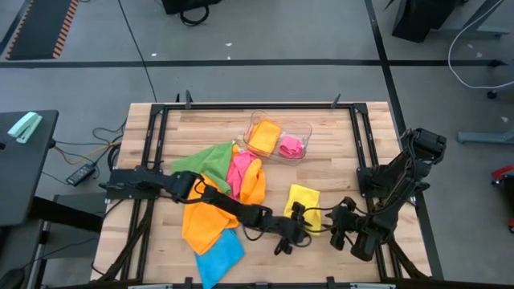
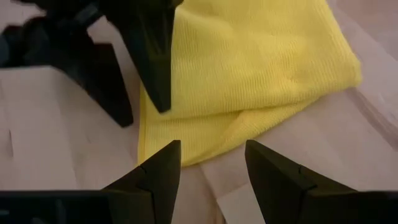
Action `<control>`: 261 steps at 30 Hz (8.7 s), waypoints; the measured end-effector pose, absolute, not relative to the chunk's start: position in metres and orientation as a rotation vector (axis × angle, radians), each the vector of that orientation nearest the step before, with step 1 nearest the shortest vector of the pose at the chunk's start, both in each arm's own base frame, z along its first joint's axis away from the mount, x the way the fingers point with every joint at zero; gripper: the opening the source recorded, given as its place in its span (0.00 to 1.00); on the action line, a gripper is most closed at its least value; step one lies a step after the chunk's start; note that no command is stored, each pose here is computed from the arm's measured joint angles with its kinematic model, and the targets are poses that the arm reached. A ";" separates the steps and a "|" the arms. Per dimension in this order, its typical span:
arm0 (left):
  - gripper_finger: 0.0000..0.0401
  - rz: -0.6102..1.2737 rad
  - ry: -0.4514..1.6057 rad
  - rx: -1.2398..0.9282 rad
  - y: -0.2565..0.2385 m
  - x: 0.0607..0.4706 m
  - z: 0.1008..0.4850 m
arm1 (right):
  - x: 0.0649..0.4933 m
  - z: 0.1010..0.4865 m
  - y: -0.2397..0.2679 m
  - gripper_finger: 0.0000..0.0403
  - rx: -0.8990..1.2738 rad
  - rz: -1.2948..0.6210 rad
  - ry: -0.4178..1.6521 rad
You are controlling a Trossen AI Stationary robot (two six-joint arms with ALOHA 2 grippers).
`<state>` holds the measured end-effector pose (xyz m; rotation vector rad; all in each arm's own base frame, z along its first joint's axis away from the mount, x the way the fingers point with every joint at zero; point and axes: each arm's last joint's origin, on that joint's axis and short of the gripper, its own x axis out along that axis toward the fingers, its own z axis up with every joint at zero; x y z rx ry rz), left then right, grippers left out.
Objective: Fold microfiber towels
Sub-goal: Fold the yellow microfiber cloth
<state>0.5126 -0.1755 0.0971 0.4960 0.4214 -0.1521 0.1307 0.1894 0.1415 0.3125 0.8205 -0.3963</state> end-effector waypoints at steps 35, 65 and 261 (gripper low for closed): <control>0.14 -0.019 0.564 0.546 -0.175 0.515 0.104 | 0.138 0.145 0.201 0.47 0.317 -0.275 0.771; 0.02 0.018 0.716 0.548 -0.184 0.521 0.159 | 0.142 0.109 0.203 0.47 0.298 -0.356 0.969; 0.27 -0.378 0.838 0.464 -0.239 0.437 0.208 | 0.188 0.105 0.198 0.47 -0.225 -0.033 0.875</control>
